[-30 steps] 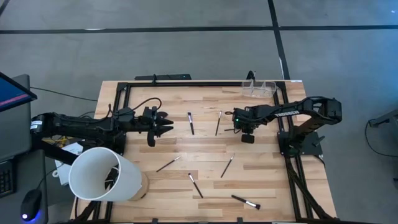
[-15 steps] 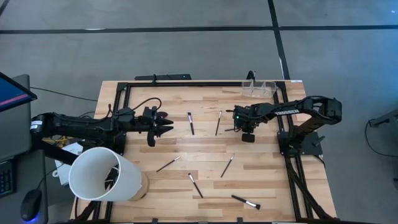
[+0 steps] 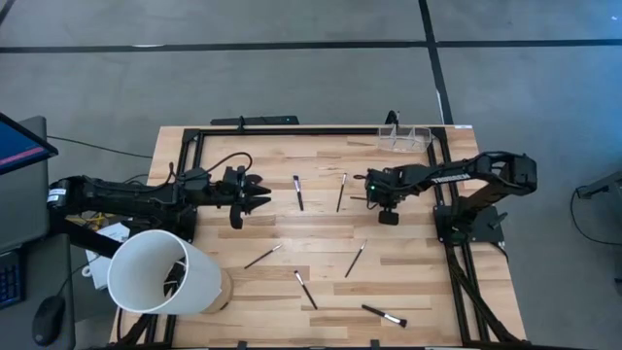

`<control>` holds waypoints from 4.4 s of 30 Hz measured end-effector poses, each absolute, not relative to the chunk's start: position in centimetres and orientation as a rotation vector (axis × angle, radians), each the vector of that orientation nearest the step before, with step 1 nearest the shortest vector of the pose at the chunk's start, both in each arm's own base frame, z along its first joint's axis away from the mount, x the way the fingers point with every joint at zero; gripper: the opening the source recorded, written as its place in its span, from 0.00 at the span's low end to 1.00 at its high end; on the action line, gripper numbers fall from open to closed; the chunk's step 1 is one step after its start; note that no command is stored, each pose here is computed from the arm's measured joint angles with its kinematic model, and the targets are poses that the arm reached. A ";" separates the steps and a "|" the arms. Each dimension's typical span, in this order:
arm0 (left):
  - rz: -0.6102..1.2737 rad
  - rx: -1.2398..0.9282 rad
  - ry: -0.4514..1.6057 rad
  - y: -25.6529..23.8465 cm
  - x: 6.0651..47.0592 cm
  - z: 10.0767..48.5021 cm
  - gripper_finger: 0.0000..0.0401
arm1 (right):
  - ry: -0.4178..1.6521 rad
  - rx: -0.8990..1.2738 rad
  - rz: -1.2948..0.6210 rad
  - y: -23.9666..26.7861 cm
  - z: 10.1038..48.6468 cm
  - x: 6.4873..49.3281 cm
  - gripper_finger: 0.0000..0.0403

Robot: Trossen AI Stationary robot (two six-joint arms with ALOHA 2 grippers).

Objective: Put items in baskets/containers
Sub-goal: Put the black eyeshadow brush into the middle section of the transparent organizer

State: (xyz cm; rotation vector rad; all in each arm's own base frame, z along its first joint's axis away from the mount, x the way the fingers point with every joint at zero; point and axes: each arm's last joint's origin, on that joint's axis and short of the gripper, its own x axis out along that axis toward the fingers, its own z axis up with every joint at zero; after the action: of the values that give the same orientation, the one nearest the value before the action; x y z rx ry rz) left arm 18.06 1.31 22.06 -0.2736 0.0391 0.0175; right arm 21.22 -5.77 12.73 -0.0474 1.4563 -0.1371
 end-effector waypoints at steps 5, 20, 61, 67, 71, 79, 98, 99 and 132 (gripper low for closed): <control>0.017 -0.296 0.033 1.3 18.1 22.1 0.31 | 1.498 -0.127 -0.125 -4.8 14.6 22.5 0.01; -0.081 -0.516 0.113 1.3 22.3 19.9 0.31 | 1.264 -0.863 -0.142 3.2 22.1 27.1 0.00; -0.029 -0.272 0.037 3.9 21.5 23.4 0.40 | 0.978 1.184 -0.999 -4.7 20.7 26.7 0.21; 0.010 -0.240 0.014 5.0 20.9 23.9 0.40 | 0.977 1.281 -1.103 -3.6 18.9 27.7 0.21; -0.039 -0.241 -0.004 5.7 20.5 24.4 0.40 | 1.038 1.297 -1.127 -2.9 17.2 28.7 0.24; -0.135 -0.217 -0.030 6.5 20.0 25.5 0.40 | 1.036 1.233 -1.109 -1.9 17.0 30.8 0.27; -0.250 -0.225 0.001 6.6 19.0 26.1 0.40 | 0.895 1.150 -1.092 -11.2 15.9 33.3 0.28; -0.250 -0.227 0.005 6.6 19.0 26.1 0.40 | 0.898 1.141 -1.090 -11.7 15.9 33.5 0.28; -0.206 -0.234 0.017 7.2 18.8 25.9 0.40 | 1.103 1.163 -1.086 -14.8 13.6 34.9 0.22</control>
State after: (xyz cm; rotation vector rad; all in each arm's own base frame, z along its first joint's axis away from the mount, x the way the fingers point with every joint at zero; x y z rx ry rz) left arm 18.77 7.15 25.88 -0.2337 0.0171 -0.2065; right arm 34.86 -14.77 13.64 1.1629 1.1034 -1.0865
